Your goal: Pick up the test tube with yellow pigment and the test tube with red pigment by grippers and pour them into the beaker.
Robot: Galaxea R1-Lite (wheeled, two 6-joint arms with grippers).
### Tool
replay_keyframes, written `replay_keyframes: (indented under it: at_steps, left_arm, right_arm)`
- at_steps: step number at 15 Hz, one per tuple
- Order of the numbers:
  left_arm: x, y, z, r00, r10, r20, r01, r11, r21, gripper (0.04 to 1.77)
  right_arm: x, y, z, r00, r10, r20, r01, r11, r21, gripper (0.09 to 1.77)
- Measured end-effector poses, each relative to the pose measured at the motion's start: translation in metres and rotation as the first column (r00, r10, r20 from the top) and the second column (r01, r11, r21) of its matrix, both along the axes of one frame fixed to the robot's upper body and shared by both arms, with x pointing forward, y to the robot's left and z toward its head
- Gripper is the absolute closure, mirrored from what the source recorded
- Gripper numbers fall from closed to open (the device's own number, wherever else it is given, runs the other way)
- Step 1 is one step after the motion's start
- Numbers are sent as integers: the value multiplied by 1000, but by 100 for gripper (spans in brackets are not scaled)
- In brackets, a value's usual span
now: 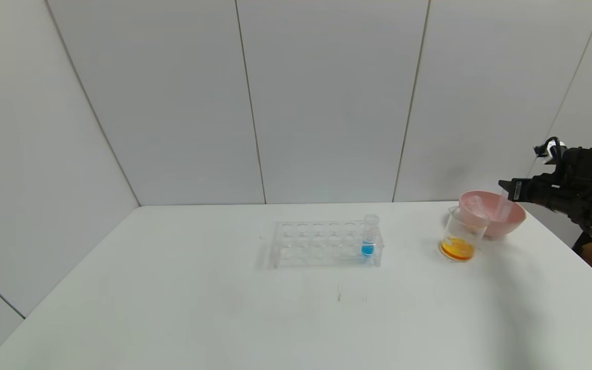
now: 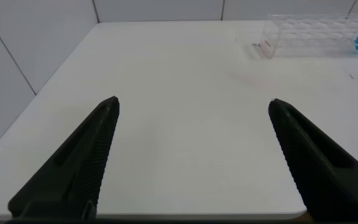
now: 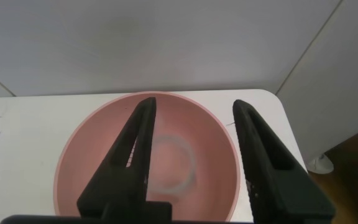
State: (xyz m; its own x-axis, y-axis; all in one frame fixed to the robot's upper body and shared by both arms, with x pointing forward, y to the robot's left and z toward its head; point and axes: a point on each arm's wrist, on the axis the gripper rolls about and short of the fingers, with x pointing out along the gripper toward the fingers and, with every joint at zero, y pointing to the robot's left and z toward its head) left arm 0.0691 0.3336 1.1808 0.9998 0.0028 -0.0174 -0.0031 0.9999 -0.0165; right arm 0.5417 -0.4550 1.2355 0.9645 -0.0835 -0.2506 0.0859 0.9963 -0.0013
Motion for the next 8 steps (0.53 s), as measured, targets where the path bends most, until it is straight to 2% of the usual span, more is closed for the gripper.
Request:
replay_keyframes:
  at_steps: [4,8]
  left_arm:
    - [0,0,0,1000,0,0,0,1000,0,9]
    - [0,0,0,1000,0,0,0,1000,0,9]
  right_arm:
    - [-2,0,2,1000,-2,-4,2,1000,2,60]
    - [-4,1,5,1000,-2,0,2,1000,0,42]
